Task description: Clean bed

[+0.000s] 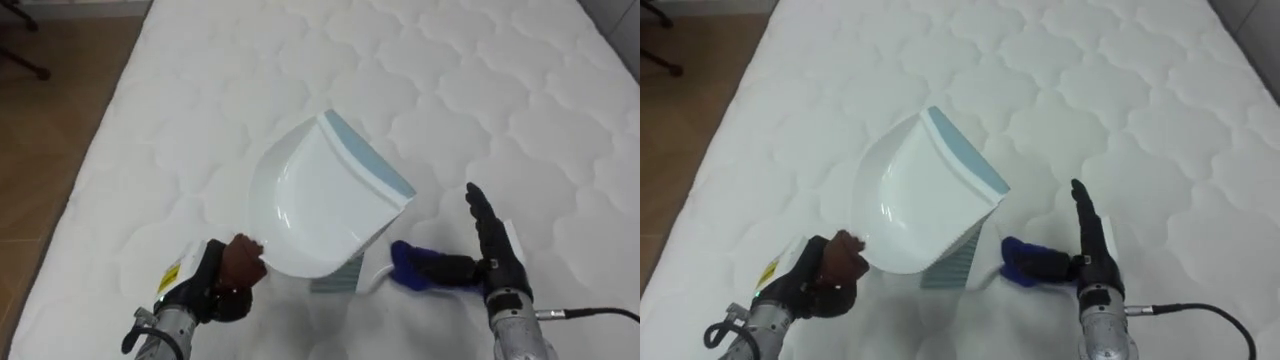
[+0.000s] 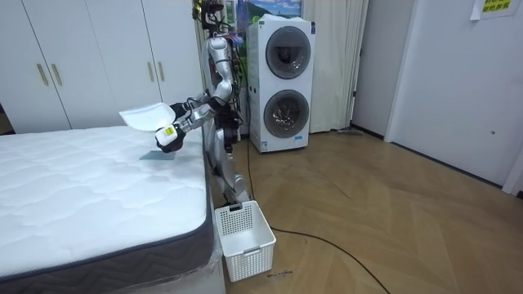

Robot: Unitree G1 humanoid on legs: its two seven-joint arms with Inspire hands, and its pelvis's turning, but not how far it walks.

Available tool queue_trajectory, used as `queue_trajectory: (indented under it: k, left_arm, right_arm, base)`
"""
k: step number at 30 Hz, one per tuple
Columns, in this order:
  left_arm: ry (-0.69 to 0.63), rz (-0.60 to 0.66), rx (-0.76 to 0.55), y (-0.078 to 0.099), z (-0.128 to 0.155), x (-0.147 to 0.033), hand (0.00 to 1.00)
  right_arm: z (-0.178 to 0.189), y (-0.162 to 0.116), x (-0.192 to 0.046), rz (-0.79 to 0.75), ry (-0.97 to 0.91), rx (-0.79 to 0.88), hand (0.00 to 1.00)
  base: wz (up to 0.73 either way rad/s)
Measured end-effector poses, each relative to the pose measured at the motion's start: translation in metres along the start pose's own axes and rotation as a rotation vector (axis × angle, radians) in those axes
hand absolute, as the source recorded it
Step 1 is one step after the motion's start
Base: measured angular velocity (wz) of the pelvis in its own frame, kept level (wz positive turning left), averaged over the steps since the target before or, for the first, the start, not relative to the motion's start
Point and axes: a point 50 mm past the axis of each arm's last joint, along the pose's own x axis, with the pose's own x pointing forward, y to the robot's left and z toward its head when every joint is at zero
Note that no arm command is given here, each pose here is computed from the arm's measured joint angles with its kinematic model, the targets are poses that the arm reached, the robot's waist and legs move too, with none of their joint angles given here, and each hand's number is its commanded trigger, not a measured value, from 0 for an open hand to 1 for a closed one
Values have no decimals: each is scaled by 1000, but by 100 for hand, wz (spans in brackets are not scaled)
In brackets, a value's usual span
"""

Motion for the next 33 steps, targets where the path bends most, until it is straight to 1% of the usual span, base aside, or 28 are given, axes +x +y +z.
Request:
queue_trajectory:
  k: [14, 17, 19, 23, 28, 31, 33]
  left_arm:
    - [31, -6, 22, 1, -11, -7, 0]
    - [57, -20, 44, -3, -19, -13, 0]
    - [94, -30, 52, -8, -29, -22, 0]
    - [164, -72, 51, -19, -45, -33, 0]
    - [284, -137, 52, -33, -70, -48, 0]
    - [343, -173, 61, -39, -81, -56, 0]
    - [371, -187, 63, -42, -85, -60, 0]
  right_arm:
    - [-46, -5, -11, 40, 186, -137, 0]
    - [-67, -9, -20, 60, 276, -187, 0]
    - [-79, -12, -26, 68, 332, -212, 0]
    - [-95, -12, -37, 65, 419, -214, 0]
    - [-122, -16, -61, 97, 570, -213, 0]
    - [-130, -17, -69, 115, 624, -211, 0]
    - [-131, -17, -70, 120, 632, -205, 0]
  base:
    - [1]
    - [0]
    - [-2]
    - [-3]
    - [-6]
    - [-4]
    - [0]
